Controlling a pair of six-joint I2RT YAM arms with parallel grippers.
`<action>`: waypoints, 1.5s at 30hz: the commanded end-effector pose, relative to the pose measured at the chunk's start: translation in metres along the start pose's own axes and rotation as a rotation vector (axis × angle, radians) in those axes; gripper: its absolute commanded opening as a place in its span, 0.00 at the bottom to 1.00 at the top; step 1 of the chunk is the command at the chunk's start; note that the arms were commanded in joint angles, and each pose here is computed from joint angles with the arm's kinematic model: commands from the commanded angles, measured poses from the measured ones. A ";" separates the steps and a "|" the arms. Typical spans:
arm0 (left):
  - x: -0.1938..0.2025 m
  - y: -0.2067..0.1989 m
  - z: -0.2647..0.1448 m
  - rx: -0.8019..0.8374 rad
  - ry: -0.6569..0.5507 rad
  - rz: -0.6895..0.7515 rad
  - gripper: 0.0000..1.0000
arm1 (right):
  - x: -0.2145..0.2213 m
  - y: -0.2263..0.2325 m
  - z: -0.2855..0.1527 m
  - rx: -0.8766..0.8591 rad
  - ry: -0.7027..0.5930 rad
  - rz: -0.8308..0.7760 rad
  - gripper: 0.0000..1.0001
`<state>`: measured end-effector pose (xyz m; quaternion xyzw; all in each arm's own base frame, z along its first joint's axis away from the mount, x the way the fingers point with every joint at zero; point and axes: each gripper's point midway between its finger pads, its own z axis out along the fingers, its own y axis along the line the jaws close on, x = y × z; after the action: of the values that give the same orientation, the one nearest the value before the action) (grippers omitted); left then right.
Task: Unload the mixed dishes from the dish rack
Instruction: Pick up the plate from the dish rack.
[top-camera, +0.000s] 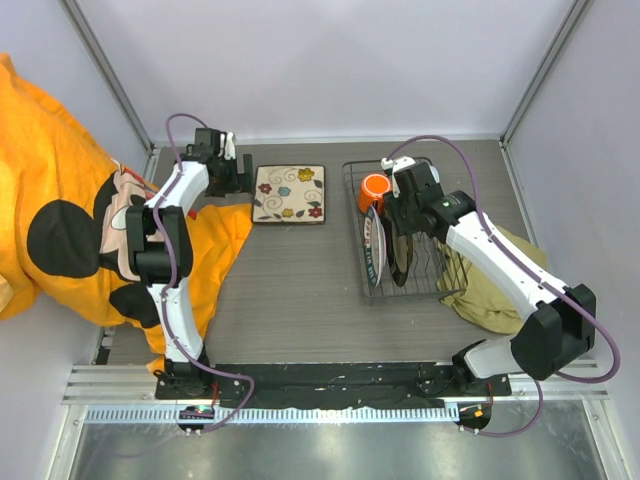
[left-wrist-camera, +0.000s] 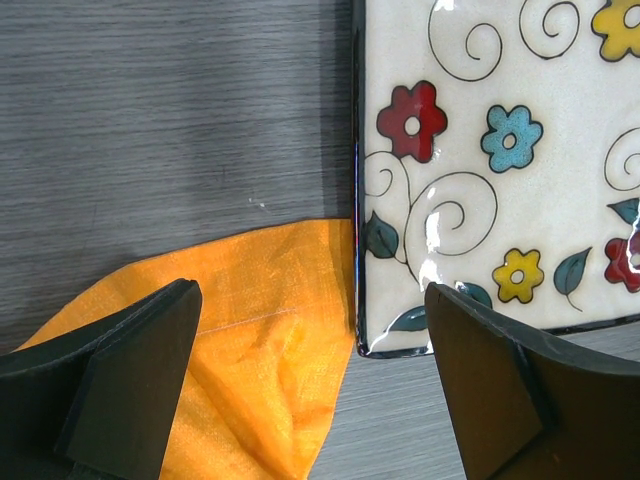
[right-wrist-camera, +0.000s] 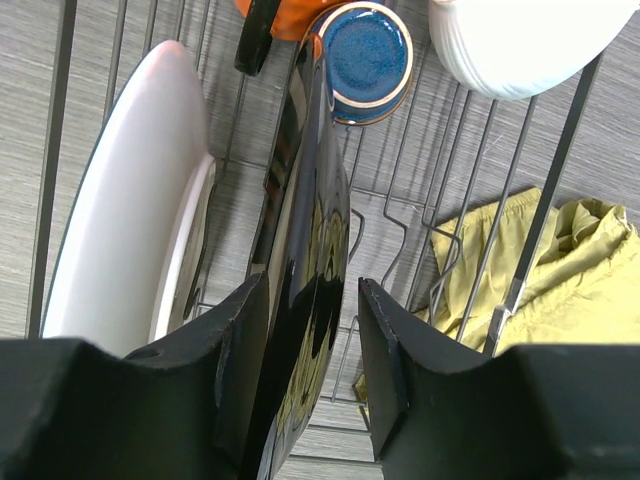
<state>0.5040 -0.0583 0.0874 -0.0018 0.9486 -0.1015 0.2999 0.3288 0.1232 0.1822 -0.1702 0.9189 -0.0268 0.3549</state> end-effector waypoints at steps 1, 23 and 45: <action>-0.027 -0.002 -0.027 -0.005 -0.100 0.009 1.00 | -0.015 -0.012 -0.004 0.057 -0.030 0.011 0.29; -0.029 -0.001 -0.034 -0.018 -0.109 0.018 1.00 | -0.045 -0.005 -0.017 0.136 -0.074 -0.084 0.01; -0.026 -0.002 -0.030 -0.009 -0.093 0.021 1.00 | -0.056 -0.001 -0.026 0.185 -0.083 -0.179 0.01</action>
<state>0.5025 -0.0556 0.1003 -0.0018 0.9451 -0.0949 0.3126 0.3400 0.1310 0.2069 -0.2223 0.8951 -0.1375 0.3613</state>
